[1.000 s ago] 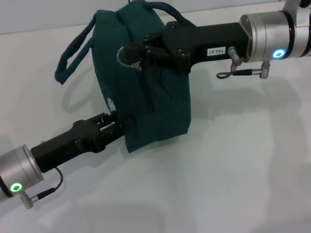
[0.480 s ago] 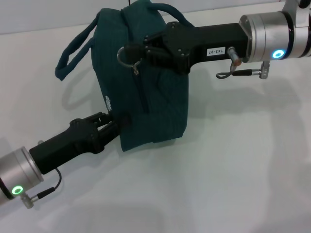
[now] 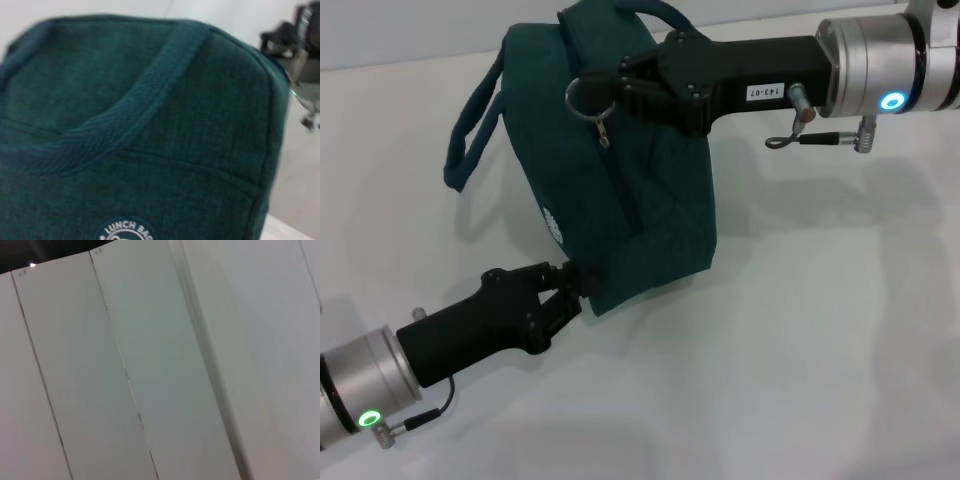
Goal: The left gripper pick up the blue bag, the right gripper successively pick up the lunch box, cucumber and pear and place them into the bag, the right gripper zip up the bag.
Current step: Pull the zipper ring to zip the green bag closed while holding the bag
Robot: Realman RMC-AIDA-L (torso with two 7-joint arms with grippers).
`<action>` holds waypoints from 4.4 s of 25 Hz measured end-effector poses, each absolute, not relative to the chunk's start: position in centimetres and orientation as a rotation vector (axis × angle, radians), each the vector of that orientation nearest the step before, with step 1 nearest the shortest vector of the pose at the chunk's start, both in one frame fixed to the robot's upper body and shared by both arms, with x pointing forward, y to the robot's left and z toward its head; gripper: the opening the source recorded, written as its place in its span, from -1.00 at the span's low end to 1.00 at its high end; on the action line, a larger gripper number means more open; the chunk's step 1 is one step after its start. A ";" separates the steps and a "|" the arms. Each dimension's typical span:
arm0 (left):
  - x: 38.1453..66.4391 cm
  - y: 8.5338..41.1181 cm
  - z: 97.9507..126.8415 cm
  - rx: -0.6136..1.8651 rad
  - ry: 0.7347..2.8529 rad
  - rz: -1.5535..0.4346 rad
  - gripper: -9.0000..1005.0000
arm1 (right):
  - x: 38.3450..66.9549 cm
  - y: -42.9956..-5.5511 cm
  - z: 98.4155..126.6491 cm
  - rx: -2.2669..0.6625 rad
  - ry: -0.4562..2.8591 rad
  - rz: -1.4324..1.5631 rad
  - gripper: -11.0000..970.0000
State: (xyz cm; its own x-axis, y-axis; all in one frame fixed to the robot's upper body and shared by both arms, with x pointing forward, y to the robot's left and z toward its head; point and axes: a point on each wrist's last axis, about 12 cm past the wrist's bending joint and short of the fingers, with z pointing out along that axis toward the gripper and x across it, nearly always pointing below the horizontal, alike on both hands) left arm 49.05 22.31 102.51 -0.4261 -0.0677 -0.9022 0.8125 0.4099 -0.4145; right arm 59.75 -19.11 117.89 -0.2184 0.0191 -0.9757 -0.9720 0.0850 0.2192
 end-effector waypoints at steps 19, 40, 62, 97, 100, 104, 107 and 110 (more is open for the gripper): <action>48.1 22.7 101.9 0.707 1.721 -1.133 -0.84 | 60.3 -20.3 118.5 -0.992 1.402 1.260 -0.95; 47.1 22.5 101.4 0.846 1.752 -1.165 -0.81 | 61.2 -20.9 117.8 -0.934 1.463 1.167 -0.95; 48.8 23.2 104.6 0.625 1.657 -1.293 -0.56 | 60.2 -21.5 116.9 -0.949 1.455 1.168 -0.95; 51.8 22.0 107.0 0.608 1.676 -1.307 -0.18 | 59.9 -21.9 116.6 -0.953 1.434 1.131 -0.95; 51.7 22.1 106.8 0.618 1.673 -1.293 -0.39 | 60.1 -21.9 116.7 -0.951 1.432 1.128 -0.95; 51.4 22.2 106.4 0.630 1.671 -1.274 -0.54 | 60.2 -21.7 116.8 -0.951 1.431 1.123 -0.95; 51.3 22.1 106.3 0.651 1.665 -1.267 -0.64 | 60.4 -21.6 117.0 -0.954 1.430 1.120 -0.95; 51.1 22.0 106.2 0.683 1.662 -1.271 -0.71 | 60.6 -21.7 117.1 -0.956 1.430 1.114 -0.95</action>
State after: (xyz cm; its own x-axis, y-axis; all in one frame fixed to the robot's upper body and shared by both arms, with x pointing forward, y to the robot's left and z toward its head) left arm 51.11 22.02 106.23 -0.4361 -0.0941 -0.8950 0.8390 0.3171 -0.4422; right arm 60.55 -21.68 117.12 -0.1431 0.0071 -0.9897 -0.9579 0.2505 0.1403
